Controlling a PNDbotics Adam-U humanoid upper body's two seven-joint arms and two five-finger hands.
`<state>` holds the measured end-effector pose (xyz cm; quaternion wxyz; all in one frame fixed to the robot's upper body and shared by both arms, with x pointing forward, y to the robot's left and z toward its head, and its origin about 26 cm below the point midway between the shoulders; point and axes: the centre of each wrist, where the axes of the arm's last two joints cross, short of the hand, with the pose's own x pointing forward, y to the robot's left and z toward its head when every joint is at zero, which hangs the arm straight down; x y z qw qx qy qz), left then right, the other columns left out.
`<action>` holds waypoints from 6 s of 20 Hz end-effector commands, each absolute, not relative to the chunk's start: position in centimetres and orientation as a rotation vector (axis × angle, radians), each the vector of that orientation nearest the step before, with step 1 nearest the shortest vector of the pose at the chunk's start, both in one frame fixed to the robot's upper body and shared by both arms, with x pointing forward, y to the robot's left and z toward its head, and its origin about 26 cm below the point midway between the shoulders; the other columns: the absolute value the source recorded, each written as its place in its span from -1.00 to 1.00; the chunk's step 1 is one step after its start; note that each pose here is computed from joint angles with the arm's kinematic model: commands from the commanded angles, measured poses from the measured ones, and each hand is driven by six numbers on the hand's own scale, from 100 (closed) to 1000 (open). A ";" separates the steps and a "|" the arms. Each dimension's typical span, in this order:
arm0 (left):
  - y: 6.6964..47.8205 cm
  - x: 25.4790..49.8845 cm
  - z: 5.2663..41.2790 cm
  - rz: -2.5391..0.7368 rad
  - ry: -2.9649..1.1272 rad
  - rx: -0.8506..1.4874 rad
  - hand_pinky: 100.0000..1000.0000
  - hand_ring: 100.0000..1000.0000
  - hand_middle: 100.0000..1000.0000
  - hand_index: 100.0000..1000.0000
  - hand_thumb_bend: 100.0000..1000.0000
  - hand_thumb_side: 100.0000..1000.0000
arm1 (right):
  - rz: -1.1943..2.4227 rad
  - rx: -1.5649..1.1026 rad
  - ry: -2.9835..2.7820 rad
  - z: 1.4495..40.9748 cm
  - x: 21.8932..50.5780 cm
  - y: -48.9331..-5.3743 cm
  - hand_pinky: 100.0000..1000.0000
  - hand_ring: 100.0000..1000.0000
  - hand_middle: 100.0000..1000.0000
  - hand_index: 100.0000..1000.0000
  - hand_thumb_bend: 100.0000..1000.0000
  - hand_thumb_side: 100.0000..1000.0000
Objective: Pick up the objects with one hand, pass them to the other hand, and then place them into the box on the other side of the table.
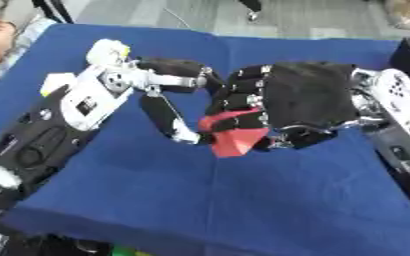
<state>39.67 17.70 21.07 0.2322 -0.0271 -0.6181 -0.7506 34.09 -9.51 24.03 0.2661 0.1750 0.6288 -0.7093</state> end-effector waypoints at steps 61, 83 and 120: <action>34.7 32.9 23.4 -1.038 -2.155 0.031 0.56 0.39 0.38 0.62 -0.84 0.96 | -1.599 2.226 2.646 24.9 42.1 -41.1 0.57 0.54 -0.45 0.88 -1.00 -1.00; 35.0 30.3 22.3 -0.902 -2.158 0.128 0.56 0.39 0.38 0.62 -0.88 0.95 | -1.426 2.676 2.753 19.3 40.6 -49.8 1.00 1.00 0.84 1.00 -1.00 0.10; 34.9 30.3 21.9 -0.916 -2.140 0.116 0.56 0.39 0.38 0.63 -0.87 0.94 | -2.339 2.466 2.377 19.0 40.3 -50.2 1.00 1.00 1.00 1.00 -1.00 -1.00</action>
